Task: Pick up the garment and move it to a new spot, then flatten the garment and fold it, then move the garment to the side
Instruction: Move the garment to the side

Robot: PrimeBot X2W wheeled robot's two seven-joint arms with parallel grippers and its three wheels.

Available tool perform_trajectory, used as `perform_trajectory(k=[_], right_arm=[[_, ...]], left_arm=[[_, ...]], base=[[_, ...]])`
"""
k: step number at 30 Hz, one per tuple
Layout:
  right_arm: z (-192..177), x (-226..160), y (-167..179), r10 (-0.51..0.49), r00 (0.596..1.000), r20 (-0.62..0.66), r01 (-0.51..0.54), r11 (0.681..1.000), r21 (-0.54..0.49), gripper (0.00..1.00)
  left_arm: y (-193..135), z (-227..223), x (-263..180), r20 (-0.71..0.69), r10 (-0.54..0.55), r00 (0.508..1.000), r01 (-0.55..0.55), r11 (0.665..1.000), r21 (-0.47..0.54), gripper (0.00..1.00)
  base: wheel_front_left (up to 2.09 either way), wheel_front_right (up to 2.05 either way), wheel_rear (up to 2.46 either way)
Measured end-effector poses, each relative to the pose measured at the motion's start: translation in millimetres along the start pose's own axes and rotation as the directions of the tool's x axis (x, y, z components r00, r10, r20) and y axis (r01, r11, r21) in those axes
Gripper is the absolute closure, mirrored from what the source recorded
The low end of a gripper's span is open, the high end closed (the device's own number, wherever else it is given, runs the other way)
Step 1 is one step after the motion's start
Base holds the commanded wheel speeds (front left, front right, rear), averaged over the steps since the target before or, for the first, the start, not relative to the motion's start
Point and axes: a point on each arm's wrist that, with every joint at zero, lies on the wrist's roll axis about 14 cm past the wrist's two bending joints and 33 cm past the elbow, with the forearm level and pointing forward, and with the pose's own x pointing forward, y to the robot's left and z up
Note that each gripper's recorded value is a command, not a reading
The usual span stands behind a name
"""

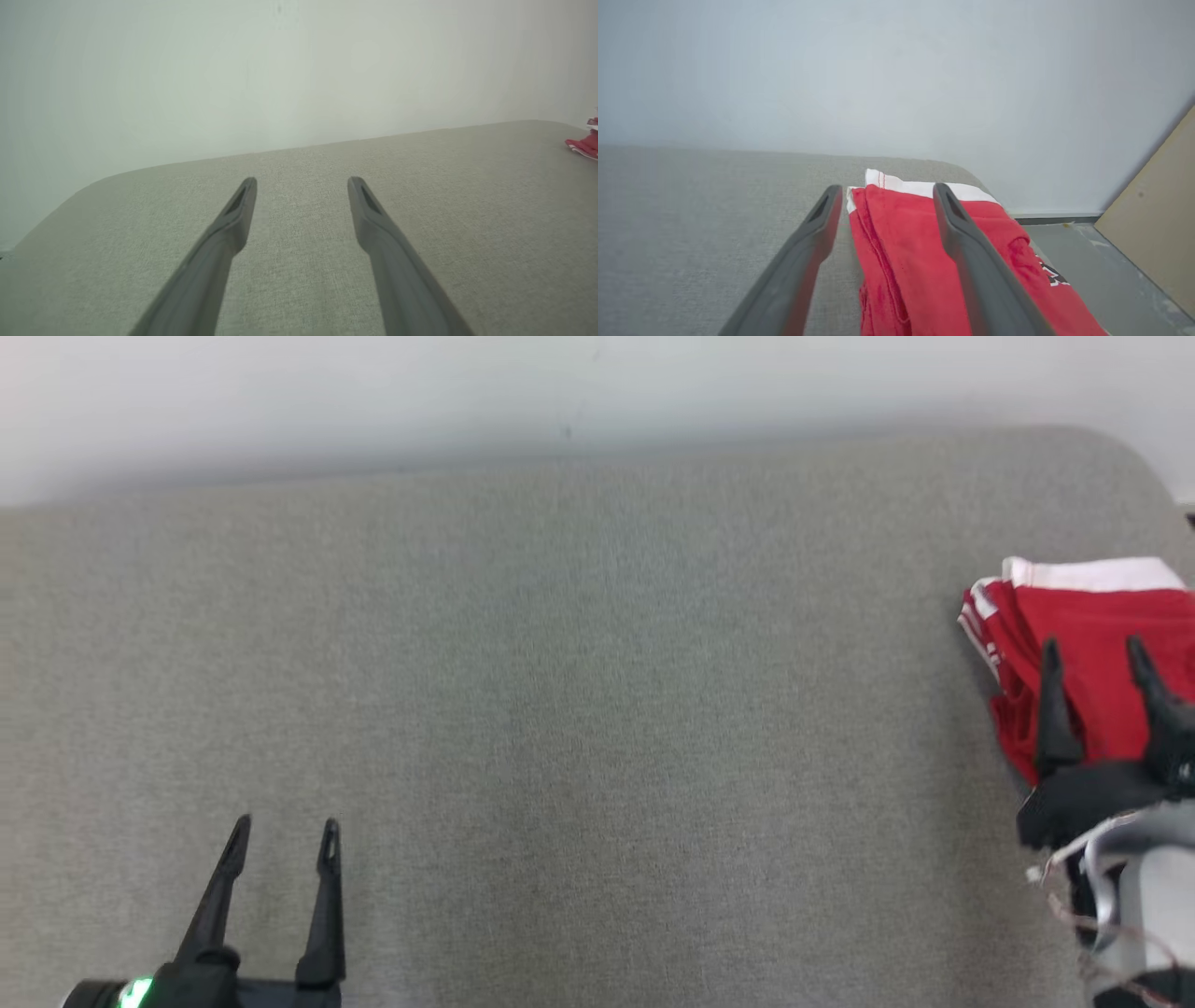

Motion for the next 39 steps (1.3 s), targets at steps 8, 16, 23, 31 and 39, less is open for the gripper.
perform_trajectory(k=[8, 16, 23, 31, 39], right_arm=[[26.0, -70.4, 38.0, 0.048, 0.99, 0.129, -0.075, 0.974, 0.214, 0.0], [27.8, -98.5, 54.0, 0.069, 0.987, 0.148, -0.107, 0.958, 0.267, 0.0], [20.3, -113.8, 87.3, 0.165, 0.978, 0.127, -0.195, 0.94, 0.281, 0.0], [8.0, -124.0, 94.1, 0.186, 0.978, 0.093, -0.206, 0.926, 0.316, 0.0], [-2.0, -126.3, 92.1, 0.179, 0.982, 0.066, -0.191, 0.925, 0.328, 0.0]], left_arm=[[31.4, 15.9, -43.8, 0.029, 0.174, 0.984, -0.17, 0.981, -0.089, 0.0], [37.1, 19.3, -67.1, 0.039, 0.208, 0.977, -0.201, 0.971, -0.127, 0.0], [39.4, -2.7, -90.5, -0.03, 0.228, 0.973, -0.23, 0.967, -0.111, 0.0], [40.1, -11.4, -95.9, -0.056, 0.235, 0.97, -0.24, 0.963, -0.126, 0.0], [37.1, -13.0, -93.0, -0.061, 0.226, 0.972, -0.233, 0.963, -0.134, 0.0]], base=[[0.0, 0.0, 0.0], [0.0, 0.0, 0.0], [0.0, 0.0, 0.0], [0.0, 0.0, 0.0], [0.0, 0.0, 0.0]])
